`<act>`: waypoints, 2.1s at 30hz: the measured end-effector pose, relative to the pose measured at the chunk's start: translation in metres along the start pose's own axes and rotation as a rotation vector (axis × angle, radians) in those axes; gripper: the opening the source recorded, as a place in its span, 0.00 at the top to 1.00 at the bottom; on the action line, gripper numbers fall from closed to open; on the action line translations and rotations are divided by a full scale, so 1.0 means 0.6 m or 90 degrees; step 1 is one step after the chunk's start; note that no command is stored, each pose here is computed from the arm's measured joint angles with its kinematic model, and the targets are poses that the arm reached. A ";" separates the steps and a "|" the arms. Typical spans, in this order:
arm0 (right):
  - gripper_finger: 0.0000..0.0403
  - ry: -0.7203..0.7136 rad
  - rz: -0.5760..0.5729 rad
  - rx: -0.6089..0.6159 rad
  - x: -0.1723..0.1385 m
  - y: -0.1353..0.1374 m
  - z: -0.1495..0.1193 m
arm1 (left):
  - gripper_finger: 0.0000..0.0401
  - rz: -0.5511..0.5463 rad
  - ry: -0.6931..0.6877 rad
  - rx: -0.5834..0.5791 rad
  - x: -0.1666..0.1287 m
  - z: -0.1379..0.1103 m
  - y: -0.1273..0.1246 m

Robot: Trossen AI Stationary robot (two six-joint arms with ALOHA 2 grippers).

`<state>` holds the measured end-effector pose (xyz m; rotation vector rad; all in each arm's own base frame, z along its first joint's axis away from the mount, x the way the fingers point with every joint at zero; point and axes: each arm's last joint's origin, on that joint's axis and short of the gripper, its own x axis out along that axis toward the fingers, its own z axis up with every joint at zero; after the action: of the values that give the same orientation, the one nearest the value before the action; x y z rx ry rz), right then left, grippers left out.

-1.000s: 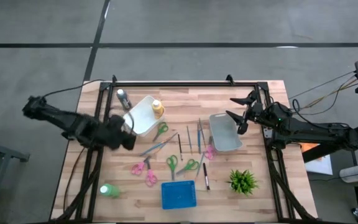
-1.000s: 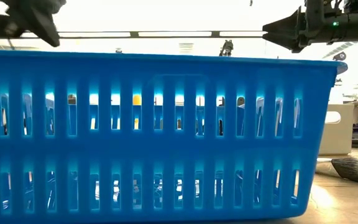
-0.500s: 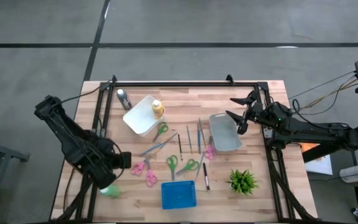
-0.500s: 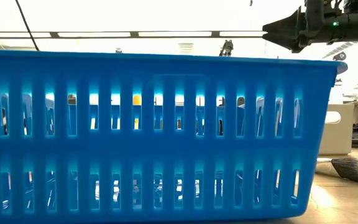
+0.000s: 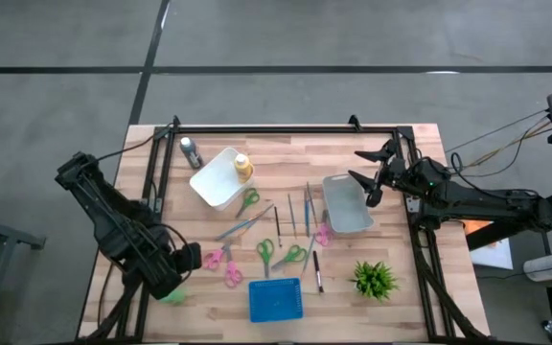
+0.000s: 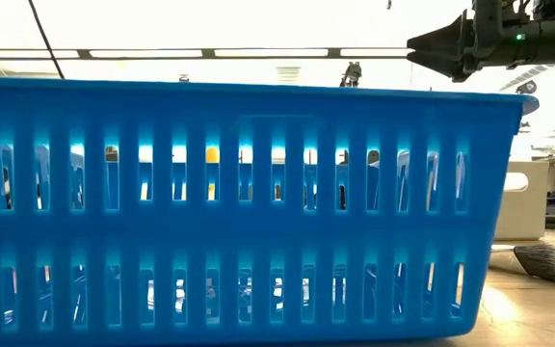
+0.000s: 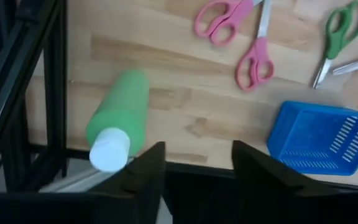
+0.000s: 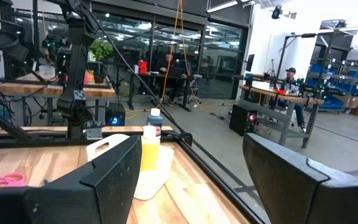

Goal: Pick & Place Paint Supplies
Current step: Put the green paint bottle into the white bin

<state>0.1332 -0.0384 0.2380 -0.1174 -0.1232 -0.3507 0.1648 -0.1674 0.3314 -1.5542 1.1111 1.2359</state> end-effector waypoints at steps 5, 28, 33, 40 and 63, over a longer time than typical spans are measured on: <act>0.31 0.000 0.000 0.000 0.000 0.000 0.000 | 0.44 0.019 0.030 -0.013 0.000 -0.005 0.000; 0.31 0.000 0.000 0.000 0.000 0.000 0.000 | 0.53 0.090 0.080 0.007 0.030 -0.058 0.025; 0.31 0.000 0.000 0.000 0.000 0.000 0.000 | 0.53 0.113 0.063 0.014 0.042 -0.065 0.029; 0.31 0.000 0.000 -0.001 0.000 0.000 0.000 | 0.53 0.120 0.057 0.006 0.043 -0.065 0.031; 0.31 0.000 0.000 -0.001 0.000 0.000 0.000 | 0.53 0.148 -0.024 0.006 0.051 -0.051 0.055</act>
<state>0.1332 -0.0384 0.2379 -0.1195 -0.1224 -0.3505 0.1439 -0.2094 0.3038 -1.4177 1.2986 1.4049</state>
